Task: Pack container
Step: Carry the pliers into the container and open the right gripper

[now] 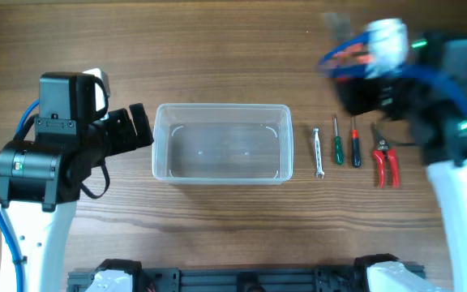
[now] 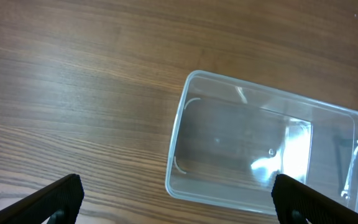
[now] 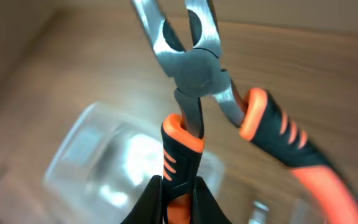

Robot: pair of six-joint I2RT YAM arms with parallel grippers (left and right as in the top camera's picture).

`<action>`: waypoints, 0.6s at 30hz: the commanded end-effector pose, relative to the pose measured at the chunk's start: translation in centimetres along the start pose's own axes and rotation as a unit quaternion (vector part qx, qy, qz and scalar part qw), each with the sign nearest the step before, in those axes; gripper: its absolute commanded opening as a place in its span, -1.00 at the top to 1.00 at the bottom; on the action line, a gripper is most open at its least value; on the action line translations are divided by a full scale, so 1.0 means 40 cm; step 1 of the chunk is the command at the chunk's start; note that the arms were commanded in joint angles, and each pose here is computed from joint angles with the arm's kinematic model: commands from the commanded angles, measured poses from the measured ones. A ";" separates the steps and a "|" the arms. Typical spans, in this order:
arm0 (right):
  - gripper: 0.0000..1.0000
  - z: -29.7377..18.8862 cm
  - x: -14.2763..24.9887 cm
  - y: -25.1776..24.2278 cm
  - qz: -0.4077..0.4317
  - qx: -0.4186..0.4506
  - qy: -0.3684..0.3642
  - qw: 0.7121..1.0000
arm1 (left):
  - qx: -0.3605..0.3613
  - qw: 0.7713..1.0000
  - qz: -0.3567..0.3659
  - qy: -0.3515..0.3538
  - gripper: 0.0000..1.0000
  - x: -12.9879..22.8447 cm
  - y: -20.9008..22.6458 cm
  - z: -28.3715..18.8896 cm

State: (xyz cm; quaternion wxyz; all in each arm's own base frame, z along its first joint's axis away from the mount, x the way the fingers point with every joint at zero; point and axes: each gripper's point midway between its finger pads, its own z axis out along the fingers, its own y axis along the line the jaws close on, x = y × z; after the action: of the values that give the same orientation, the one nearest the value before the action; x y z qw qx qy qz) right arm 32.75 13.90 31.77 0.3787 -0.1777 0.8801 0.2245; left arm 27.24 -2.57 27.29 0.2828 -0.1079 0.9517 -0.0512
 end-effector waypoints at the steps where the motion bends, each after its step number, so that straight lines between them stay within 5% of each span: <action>1: 0.91 0.073 0.029 0.171 -0.129 -0.065 0.029 0.989 | 0.009 1.000 0.007 -0.007 -1.00 -0.007 -0.004 -0.010; 4: 0.91 0.209 0.127 0.288 -0.242 -0.111 0.100 0.959 | 0.009 1.000 0.007 -0.007 -1.00 -0.007 -0.004 -0.010; 10: 0.91 0.526 0.343 0.238 -0.280 -0.073 0.247 0.925 | 0.009 1.000 0.007 -0.007 -1.00 -0.007 -0.004 -0.010; 18: 0.91 0.716 0.472 0.191 -0.390 -0.108 0.271 0.873 | 0.009 1.000 0.007 -0.007 -1.00 -0.007 -0.004 -0.010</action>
State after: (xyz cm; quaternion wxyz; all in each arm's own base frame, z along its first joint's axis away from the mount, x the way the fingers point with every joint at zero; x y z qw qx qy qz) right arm 32.92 31.89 1.98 0.1360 -0.5500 0.8175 0.1040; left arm 27.25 -2.57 27.30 0.2831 -0.1060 0.9519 -0.0507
